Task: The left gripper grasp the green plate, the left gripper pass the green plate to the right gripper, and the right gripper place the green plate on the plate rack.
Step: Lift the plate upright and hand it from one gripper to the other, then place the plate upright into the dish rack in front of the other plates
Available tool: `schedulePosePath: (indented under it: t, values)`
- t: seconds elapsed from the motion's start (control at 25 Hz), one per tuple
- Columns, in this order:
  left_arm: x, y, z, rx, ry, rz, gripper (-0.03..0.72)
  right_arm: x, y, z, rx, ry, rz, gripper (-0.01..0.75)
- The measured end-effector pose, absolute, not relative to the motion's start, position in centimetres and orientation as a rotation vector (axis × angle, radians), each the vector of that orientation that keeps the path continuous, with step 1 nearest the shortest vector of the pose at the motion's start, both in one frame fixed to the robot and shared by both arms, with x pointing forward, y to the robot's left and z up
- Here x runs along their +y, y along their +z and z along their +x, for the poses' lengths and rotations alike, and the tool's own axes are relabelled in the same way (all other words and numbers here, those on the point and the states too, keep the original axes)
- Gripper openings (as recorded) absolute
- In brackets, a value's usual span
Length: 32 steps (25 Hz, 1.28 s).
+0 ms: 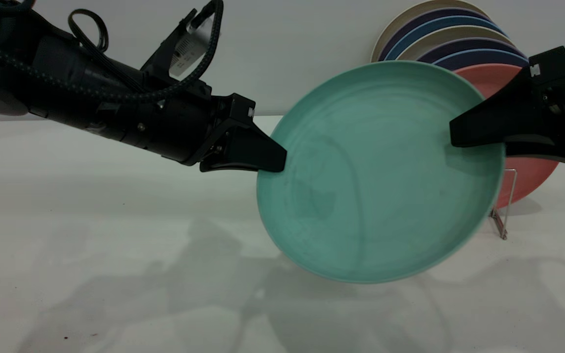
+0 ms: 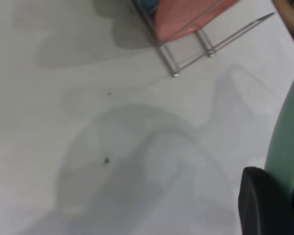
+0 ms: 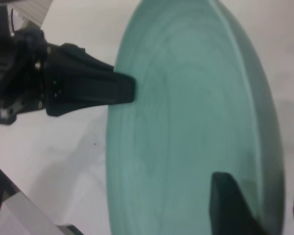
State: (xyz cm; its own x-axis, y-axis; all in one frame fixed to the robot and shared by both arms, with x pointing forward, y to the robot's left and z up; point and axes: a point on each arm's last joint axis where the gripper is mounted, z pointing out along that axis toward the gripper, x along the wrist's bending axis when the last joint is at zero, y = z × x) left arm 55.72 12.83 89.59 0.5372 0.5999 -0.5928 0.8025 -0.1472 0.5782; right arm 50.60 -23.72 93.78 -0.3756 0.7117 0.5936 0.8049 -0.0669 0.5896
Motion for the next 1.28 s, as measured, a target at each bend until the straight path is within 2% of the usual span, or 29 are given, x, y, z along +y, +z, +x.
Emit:
schedulePosePath:
  t: [0.16,0.32,0.44,0.52,0.64,0.76,0.92,1.04,1.28]
  values:
    - [12.7,89.8,55.6,1.115,-0.293,1.845,0.014,-23.7,93.8,50.5,-2.069,-1.434,-1.691,0.161]
    - [12.5,89.9,55.4,1.095,-0.315,1.836,0.025,-24.0,93.5,50.6,-2.101,-1.403,-1.721,0.085]
    - [12.4,90.1,55.3,1.074,-0.344,1.822,0.053,-24.2,93.4,50.6,-2.119,-1.387,-1.733,0.074]
    - [12.3,90.3,55.2,1.052,-0.373,1.808,0.097,-24.3,93.3,50.6,-2.138,-1.369,-1.751,0.063]
    - [12.1,90.7,54.8,1.014,-0.427,1.783,0.22,-24.4,93.2,50.6,-2.152,-1.358,-1.756,0.059]
    - [12.1,91.1,54.6,0.991,-0.486,1.754,0.381,-24.4,93.2,50.6,-2.155,-1.357,-1.751,0.059]
    - [12.9,91.0,54.1,0.966,-0.57,1.793,0.525,-24.3,93.2,50.5,-2.163,-1.355,-1.718,0.059]
    - [14.4,90.6,53.8,0.969,-0.636,1.858,0.571,-24.2,93.2,50.5,-2.171,-1.35,-1.713,0.059]
    - [19.4,89.4,55.4,1.173,-0.539,1.907,0.582,-24.4,93.1,50.5,-2.18,-1.34,-1.739,0.059]
